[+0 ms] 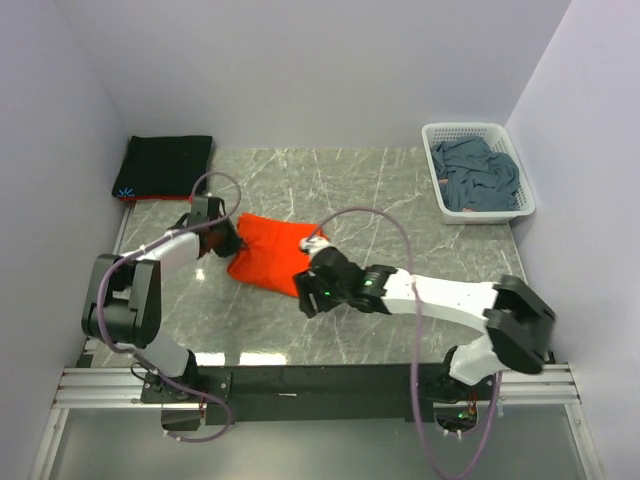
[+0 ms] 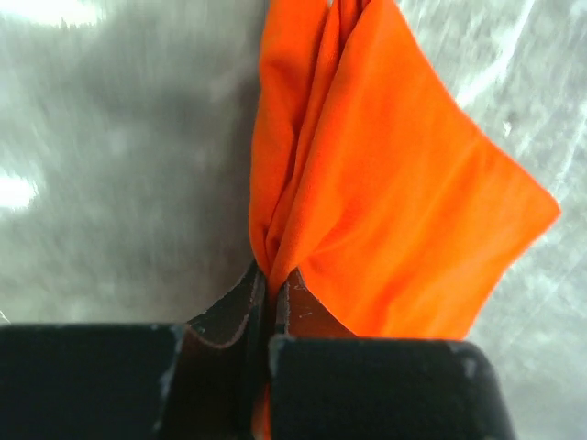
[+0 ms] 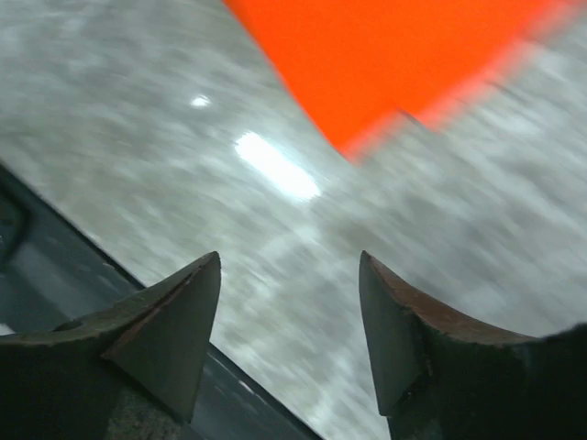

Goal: Fold and stack the t-shirts
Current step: Neatly place the folded tshirt to the corner

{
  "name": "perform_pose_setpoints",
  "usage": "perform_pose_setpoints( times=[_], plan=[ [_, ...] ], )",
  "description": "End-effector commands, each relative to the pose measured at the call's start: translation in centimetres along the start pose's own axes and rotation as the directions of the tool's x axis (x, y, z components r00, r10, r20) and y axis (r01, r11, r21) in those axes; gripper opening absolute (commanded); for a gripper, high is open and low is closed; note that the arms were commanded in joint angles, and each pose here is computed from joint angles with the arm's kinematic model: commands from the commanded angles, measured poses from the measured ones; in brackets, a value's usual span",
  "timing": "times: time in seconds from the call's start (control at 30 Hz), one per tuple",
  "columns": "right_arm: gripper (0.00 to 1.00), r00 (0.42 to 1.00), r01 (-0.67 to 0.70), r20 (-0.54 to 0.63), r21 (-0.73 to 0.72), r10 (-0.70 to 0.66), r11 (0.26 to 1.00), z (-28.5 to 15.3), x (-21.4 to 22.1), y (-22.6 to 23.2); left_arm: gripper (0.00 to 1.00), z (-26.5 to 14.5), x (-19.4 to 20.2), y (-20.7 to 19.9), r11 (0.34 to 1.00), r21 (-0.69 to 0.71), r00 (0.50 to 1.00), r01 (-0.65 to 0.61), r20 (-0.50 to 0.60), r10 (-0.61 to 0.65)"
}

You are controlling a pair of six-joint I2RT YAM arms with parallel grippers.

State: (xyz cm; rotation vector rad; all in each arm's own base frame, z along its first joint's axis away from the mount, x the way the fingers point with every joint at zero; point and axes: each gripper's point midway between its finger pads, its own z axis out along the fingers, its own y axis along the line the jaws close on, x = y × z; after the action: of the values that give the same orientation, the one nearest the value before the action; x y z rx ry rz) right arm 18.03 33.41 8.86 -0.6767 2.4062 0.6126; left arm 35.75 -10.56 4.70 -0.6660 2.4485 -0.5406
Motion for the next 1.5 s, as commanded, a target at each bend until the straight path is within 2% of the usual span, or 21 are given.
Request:
perform_pose_setpoints(
  times=[0.0,0.03,0.1,0.13,0.17,0.3,0.33,0.5,0.6,0.7,0.77,0.9,1.03,1.23,1.47],
  plan=[
    [0.70,0.998,-0.034,0.051,0.098,0.029,0.995,-3.0,0.2,-3.2,0.01,0.2,-4.3,0.2,0.978,-0.118,0.982,-0.169,0.065,0.178],
    [0.72,0.999,-0.032,0.024,0.126,0.029,0.992,-3.3,1.5,-4.2,0.01,-0.1,-6.0,-1.2,0.975,-0.114,0.976,-0.191,0.082,0.201],
    [0.74,0.998,-0.054,0.037,0.138,0.049,0.989,-4.5,1.7,-5.2,0.01,0.9,-7.8,-0.6,0.954,-0.190,0.963,-0.233,0.090,0.253],
    [0.77,0.998,-0.064,0.023,0.151,0.061,0.986,-4.7,2.5,-5.9,0.01,0.8,-9.8,-1.9,0.950,-0.190,0.953,-0.246,0.129,0.273],
    [0.78,0.997,-0.075,0.020,0.161,0.072,0.984,-5.4,2.8,-6.3,0.01,1.0,-10.5,-1.8,0.939,-0.213,0.946,-0.271,0.123,0.301],
    [0.87,0.990,-0.138,0.029,0.182,0.135,0.974,-6.8,3.5,-7.9,0.01,2.7,-14.0,-1.9,0.917,-0.266,0.929,-0.298,0.138,0.343],
    [0.89,0.990,-0.144,0.023,0.176,0.142,0.974,-7.0,3.8,-8.0,0.01,2.4,-15.8,-3.0,0.919,-0.256,0.921,-0.299,0.174,0.348],
    [0.89,0.986,-0.169,0.016,0.199,0.169,0.965,-7.9,4.2,-9.1,0.01,4.0,-20.5,-2.7,0.920,-0.272,0.916,-0.281,0.210,0.342],
    [0.89,0.985,-0.170,0.017,0.219,0.170,0.961,-8.2,4.0,-9.7,0.01,4.1,-24.6,-3.9,0.924,-0.267,0.894,-0.272,0.285,0.346],
    [0.89,0.985,-0.174,0.032,0.226,0.171,0.959,-8.6,3.1,-10.1,0.01,5.4,-26.6,-3.0,0.918,-0.292,0.889,-0.268,0.292,0.352],
    [0.89,0.984,-0.176,0.042,0.227,0.171,0.958,-8.9,2.1,-10.2,0.01,5.4,-28.7,-3.6,0.913,-0.299,0.869,-0.278,0.327,0.372],
    [0.89,0.986,-0.167,0.043,0.226,0.161,0.960,-9.0,1.1,-10.3,0.01,4.8,-31.2,-5.1,0.917,-0.278,0.834,-0.287,0.398,0.382],
    [0.88,0.987,-0.158,0.024,0.230,0.157,0.960,-9.0,0.4,-10.2,0.01,2.7,-34.5,-3.7,0.924,-0.289,0.808,-0.251,0.463,0.364],
    [0.87,0.987,-0.155,-0.006,0.226,0.160,0.962,-9.0,0.0,-9.9,0.01,-0.8,-37.9,-2.8,0.899,-0.335,0.745,-0.281,0.515,0.425],
    [0.86,0.987,-0.143,-0.037,0.238,0.156,0.961,-8.7,-0.3,-9.9,0.01,-3.4,-40.7,-1.0,0.903,-0.334,0.716,-0.272,0.556,0.422]
  ],
)
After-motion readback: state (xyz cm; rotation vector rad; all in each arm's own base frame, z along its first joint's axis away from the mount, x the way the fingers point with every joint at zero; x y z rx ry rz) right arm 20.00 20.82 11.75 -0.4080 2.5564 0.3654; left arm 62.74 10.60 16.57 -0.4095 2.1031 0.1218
